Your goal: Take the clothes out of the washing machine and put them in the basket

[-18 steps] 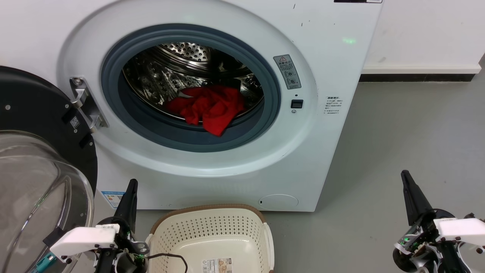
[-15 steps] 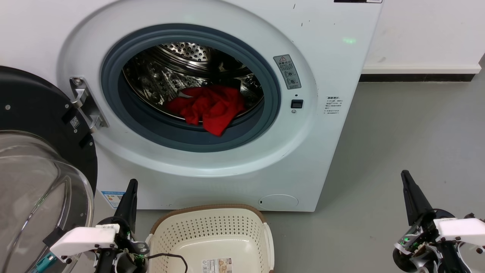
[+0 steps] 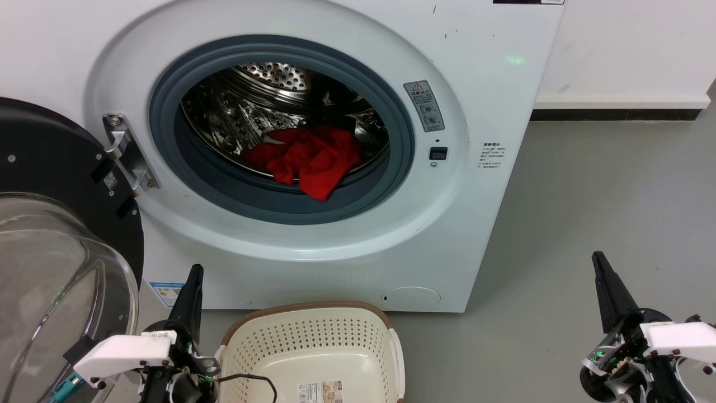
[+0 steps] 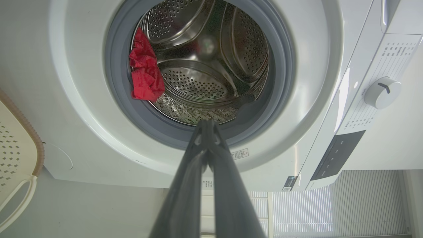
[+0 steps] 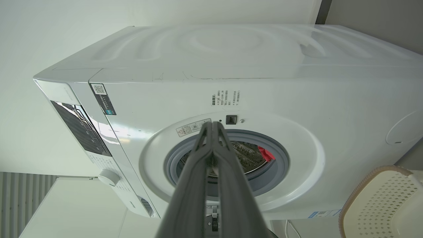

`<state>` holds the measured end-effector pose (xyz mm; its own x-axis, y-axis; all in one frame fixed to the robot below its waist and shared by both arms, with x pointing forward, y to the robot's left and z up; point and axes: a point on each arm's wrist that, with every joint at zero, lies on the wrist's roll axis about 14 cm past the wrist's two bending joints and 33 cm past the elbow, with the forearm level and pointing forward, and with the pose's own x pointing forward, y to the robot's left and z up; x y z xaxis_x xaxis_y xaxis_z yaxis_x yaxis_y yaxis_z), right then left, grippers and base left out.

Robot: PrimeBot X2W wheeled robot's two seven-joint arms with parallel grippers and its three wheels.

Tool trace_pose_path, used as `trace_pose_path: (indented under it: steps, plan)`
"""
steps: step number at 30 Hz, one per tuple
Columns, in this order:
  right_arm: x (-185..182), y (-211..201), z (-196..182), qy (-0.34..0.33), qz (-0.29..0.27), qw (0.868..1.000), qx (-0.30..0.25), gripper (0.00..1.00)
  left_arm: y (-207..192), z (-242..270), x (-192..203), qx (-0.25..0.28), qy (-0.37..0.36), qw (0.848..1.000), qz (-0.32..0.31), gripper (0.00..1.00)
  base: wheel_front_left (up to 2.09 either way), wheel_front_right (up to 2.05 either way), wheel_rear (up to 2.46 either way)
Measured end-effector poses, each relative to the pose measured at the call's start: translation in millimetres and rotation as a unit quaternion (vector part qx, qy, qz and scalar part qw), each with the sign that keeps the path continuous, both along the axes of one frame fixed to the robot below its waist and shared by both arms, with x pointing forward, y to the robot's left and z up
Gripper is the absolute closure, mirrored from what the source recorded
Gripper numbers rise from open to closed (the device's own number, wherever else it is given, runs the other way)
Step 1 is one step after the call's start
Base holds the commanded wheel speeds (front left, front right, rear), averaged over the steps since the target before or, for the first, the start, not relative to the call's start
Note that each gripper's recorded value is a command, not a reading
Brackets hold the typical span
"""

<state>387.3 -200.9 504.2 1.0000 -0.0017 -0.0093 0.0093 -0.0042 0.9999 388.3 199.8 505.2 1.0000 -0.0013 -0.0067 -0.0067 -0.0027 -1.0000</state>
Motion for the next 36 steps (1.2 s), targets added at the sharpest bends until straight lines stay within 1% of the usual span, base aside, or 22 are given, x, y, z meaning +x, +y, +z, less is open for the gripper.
trace_pose_path:
  steps: [3, 4, 8, 12, 18, 22, 27, 31, 36]
  plan:
    - [0.0, 0.0, 0.0, 0.000, 0.000, 1.000, 0.000, 1.00, 0.0, 0.0, 0.0, 0.000, 0.000, 1.000, 0.000, 1.00, 0.00, 0.00, 0.00]
    - [-1.2, 0.0, -2.9, 0.004, 0.000, 1.000, 0.000, 0.00, -0.3, -2.9, -1.0, 0.000, 0.004, 1.000, 0.000, 0.00, 0.00, 0.00, 0.00]
    - [-9.1, -1.1, -18.4, 0.027, -0.005, 1.000, 0.001, 0.00, -2.6, -19.3, -8.2, -0.002, 0.029, 1.000, 0.000, 0.00, 0.00, 0.00, 0.00]
    - [-8.2, -0.4, -14.8, 0.022, -0.009, 1.000, -0.001, 0.00, -7.8, -18.2, -6.9, 0.003, 0.027, 1.000, -0.002, 0.00, 0.00, 0.00, 0.00]
    - [-7.2, -0.8, -8.3, 0.013, -0.016, 0.999, -0.028, 0.00, -13.3, -13.0, -3.3, 0.027, 0.020, 0.999, -0.005, 0.00, 0.00, 0.00, 0.00]
    - [-6.9, -0.9, -4.5, 0.008, -0.018, 0.998, -0.060, 0.00, -16.9, -5.9, 0.1, 0.061, 0.010, 0.998, -0.007, 0.00, 0.00, 0.00, 0.00]
    - [-8.1, -1.6, -0.6, 0.003, -0.021, 0.993, -0.115, 0.00, -18.9, 4.7, 3.3, 0.116, -0.006, 0.993, -0.007, 0.00, 0.00, 0.00, 0.00]
    - [-7.3, -1.8, 6.5, -0.006, -0.024, 0.987, -0.160, 0.00, -20.3, 13.7, 5.5, 0.158, -0.020, 0.987, -0.006, 0.00, 0.00, 0.00, 0.00]
    - [-7.5, 0.2, 13.3, -0.016, -0.024, 0.975, -0.219, 0.00, -26.1, 22.7, 7.8, 0.213, -0.035, 0.976, -0.009, 0.00, 0.00, 0.00, 0.00]
